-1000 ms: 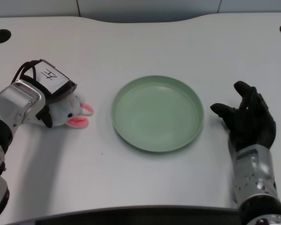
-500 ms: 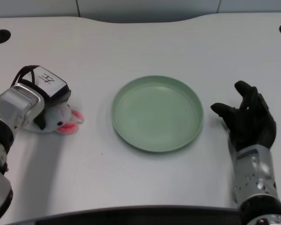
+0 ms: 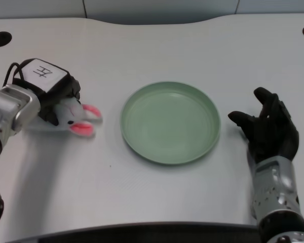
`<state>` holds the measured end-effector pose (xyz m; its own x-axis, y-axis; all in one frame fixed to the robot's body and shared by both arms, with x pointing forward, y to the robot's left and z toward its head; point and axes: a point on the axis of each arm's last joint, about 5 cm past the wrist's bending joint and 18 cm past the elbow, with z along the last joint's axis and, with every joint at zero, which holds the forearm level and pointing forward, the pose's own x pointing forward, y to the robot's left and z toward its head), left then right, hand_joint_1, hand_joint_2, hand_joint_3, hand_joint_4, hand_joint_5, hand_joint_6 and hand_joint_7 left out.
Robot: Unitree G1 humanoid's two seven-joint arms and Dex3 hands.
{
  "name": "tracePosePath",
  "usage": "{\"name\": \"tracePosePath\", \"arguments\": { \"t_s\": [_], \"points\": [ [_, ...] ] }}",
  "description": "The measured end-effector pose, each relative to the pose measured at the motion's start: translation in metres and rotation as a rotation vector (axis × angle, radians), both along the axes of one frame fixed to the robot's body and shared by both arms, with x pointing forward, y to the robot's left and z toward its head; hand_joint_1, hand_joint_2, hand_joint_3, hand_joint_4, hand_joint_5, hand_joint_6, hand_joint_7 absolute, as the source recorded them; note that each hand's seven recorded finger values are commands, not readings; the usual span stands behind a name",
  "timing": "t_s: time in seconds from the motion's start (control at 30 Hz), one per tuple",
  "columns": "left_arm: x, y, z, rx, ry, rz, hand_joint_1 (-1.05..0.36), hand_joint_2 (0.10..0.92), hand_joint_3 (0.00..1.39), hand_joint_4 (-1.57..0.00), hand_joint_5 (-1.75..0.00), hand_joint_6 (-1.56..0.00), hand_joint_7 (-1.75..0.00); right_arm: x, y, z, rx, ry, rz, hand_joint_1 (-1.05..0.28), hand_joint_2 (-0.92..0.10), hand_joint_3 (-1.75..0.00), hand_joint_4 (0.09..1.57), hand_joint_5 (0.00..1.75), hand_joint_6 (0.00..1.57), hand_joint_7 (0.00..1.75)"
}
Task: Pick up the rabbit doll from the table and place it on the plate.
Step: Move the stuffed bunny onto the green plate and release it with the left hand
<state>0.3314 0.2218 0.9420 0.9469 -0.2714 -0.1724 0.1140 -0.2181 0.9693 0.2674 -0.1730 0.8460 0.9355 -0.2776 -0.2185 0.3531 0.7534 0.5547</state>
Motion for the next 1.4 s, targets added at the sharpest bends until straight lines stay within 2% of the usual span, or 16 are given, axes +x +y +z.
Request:
{"name": "tracePosePath", "arguments": {
  "t_s": [0.07, 0.3, 0.4, 0.47, 0.6, 0.73, 0.77, 0.8, 0.83, 0.9, 1.07, 1.13, 1.23, 1.27, 1.33, 1.4],
  "points": [
    [0.002, 0.002, 0.006, -0.042, -0.003, 0.019, -0.09, 0.869, 0.02, -0.78, -1.75, -0.63, -1.60, 0.0003, 0.0001, 0.0007, -0.001, -0.004, 0.000, -0.36, -0.92, -0.43, 0.76, 1.37, 0.62, 1.06],
    [0.008, 0.004, 0.038, -0.142, -0.056, 0.043, -0.06, 0.919, 0.07, -0.75, -1.75, -0.58, -1.74, 0.0007, 0.0011, 0.0012, -0.008, -0.005, 0.006, -0.36, -0.92, -0.45, 0.77, 1.38, 0.63, 1.07],
    [0.012, -0.001, 0.051, -0.147, -0.061, 0.041, -0.07, 0.906, 0.07, -0.73, -1.75, -0.57, -1.74, 0.0007, 0.0013, 0.0012, -0.008, -0.005, 0.007, -0.36, -0.92, -0.44, 0.78, 1.36, 0.64, 1.05],
    [0.015, -0.006, 0.060, -0.146, -0.076, 0.038, -0.12, 0.912, 0.05, -0.69, -1.75, -0.55, -1.59, 0.0007, 0.0015, 0.0012, -0.009, -0.005, 0.007, -0.37, -0.92, -0.44, 0.79, 1.35, 0.65, 1.05],
    [0.018, -0.018, 0.072, -0.157, -0.110, 0.001, -0.11, 0.915, 0.04, -0.70, -1.75, -0.56, -1.67, 0.0008, 0.0019, 0.0011, -0.017, -0.001, 0.011, -0.37, -0.92, -0.43, 0.80, 1.35, 0.66, 1.04],
    [0.022, -0.040, 0.077, -0.174, -0.100, -0.053, -0.13, 0.885, 0.01, -0.75, -1.75, -0.59, -1.73, 0.0007, 0.0019, 0.0010, -0.017, 0.000, 0.011, -0.36, -0.92, -0.44, 0.80, 1.35, 0.66, 1.03],
    [0.022, -0.046, 0.077, -0.181, -0.098, -0.071, -0.18, 0.850, 0.01, -0.74, -1.68, -0.70, -1.33, 0.0007, 0.0021, 0.0010, -0.017, 0.000, 0.011, -0.36, -0.92, -0.45, 0.79, 1.35, 0.66, 1.03],
    [0.023, -0.051, 0.077, -0.187, -0.089, -0.086, -0.20, 0.839, 0.01, -0.74, -1.66, -0.77, -1.14, 0.0007, 0.0022, 0.0010, -0.018, 0.000, 0.013, -0.36, -0.92, -0.45, 0.79, 1.35, 0.66, 1.03],
    [0.023, -0.056, 0.077, -0.191, -0.076, -0.098, -0.19, 0.839, 0.01, -0.73, -1.65, -0.80, -1.09, 0.0008, 0.0024, 0.0010, -0.021, -0.001, 0.016, -0.36, -0.92, -0.45, 0.78, 1.36, 0.66, 1.03],
    [0.024, -0.066, 0.076, -0.199, -0.052, -0.114, -0.16, 0.856, 0.01, -0.72, -1.73, -0.68, -1.49, 0.0009, 0.0026, 0.0012, -0.032, -0.003, 0.021, -0.36, -0.92, -0.45, 0.78, 1.36, 0.66, 1.03],
    [0.025, -0.089, 0.075, -0.224, -0.027, -0.153, -0.14, 0.869, 0.01, -0.76, -1.75, -0.66, -1.62, 0.0010, 0.0033, 0.0015, -0.038, -0.008, 0.021, -0.36, -0.92, -0.43, 0.78, 1.36, 0.65, 1.01],
    [0.024, -0.097, 0.072, -0.239, -0.020, -0.169, -0.15, 0.876, 0.01, -0.75, -1.75, -0.70, -1.47, 0.0010, 0.0037, 0.0017, -0.041, -0.011, 0.020, -0.36, -0.92, -0.42, 0.78, 1.35, 0.65, 1.00],
    [0.024, -0.107, 0.064, -0.261, 0.004, -0.182, -0.16, 0.881, 0.01, -0.73, -1.75, -0.73, -1.35, 0.0010, 0.0047, 0.0016, -0.041, -0.010, 0.021, -0.36, -0.92, -0.43, 0.79, 1.35, 0.66, 1.00],
    [0.024, -0.110, 0.062, -0.266, 0.012, -0.186, -0.16, 0.883, 0.01, -0.74, -1.75, -0.73, -1.39, 0.0010, 0.0050, 0.0016, -0.042, -0.010, 0.023, -0.36, -0.92, -0.43, 0.79, 1.35, 0.65, 1.00],
    [0.023, -0.116, 0.058, -0.278, 0.017, -0.195, -0.14, 0.893, 0.02, -0.80, -1.75, -0.67, -1.63, 0.0009, 0.0049, 0.0017, -0.042, -0.011, 0.022, -0.36, -0.92, -0.43, 0.77, 1.34, 0.64, 1.00],
    [0.023, -0.120, 0.052, -0.289, 0.022, -0.201, -0.14, 0.896, 0.02, -0.82, -1.75, -0.65, -1.69, 0.0010, 0.0051, 0.0020, -0.043, -0.012, 0.022, -0.35, -0.92, -0.44, 0.76, 1.33, 0.63, 0.99]
  ]
}}
